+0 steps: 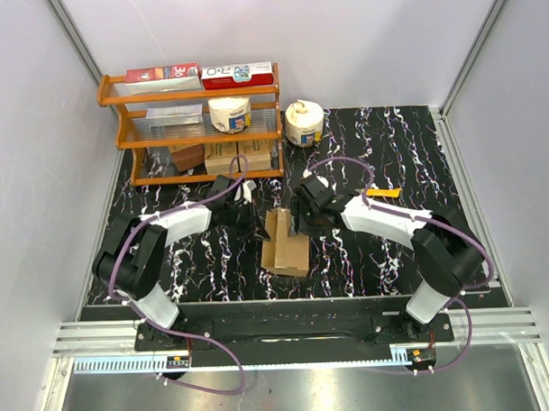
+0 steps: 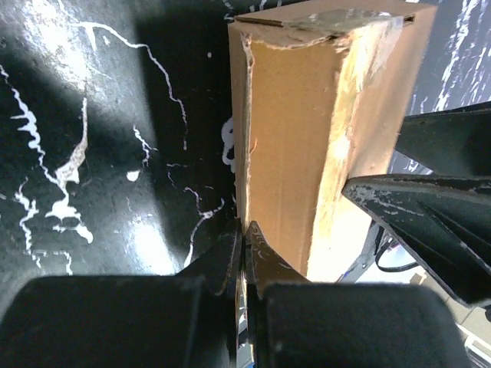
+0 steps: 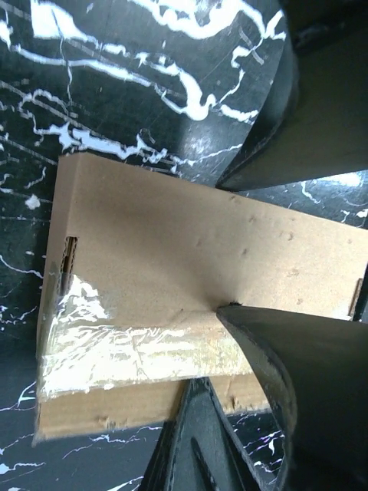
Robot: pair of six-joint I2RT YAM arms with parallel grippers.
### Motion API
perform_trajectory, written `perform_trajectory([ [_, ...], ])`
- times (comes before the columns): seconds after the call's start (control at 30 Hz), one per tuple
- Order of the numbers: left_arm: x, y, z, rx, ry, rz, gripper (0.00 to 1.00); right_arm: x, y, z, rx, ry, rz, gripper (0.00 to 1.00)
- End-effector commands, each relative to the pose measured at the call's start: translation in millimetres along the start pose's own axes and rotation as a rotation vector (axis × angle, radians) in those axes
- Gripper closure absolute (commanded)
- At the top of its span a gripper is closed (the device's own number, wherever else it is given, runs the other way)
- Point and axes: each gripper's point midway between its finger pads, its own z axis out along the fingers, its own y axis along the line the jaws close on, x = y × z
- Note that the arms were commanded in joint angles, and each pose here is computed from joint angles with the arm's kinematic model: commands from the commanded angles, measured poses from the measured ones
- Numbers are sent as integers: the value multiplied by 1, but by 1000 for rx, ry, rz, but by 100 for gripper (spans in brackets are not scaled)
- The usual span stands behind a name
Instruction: Unpack the express box
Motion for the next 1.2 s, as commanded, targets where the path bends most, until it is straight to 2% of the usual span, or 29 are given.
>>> perform_trajectory([
  [0.0, -24, -38, -40, 27, -91, 72, 100, -23, -20, -30, 107, -101, -11, 32],
  [0.1, -26, -51, -56, 34, -113, 90, 100, -33, -15, -43, 98, -134, -12, 27],
  [0.43, -27, -68, -73, 66, -132, 106, 100, -50, -6, -70, 80, -186, -12, 23],
  [0.77, -28, -74, -76, 87, -128, 109, 100, -57, 29, -91, -93, -203, -47, 16],
  [1.17, -33, -79, -85, 71, -154, 85, 100, -45, 43, -68, 35, -180, -111, 15],
])
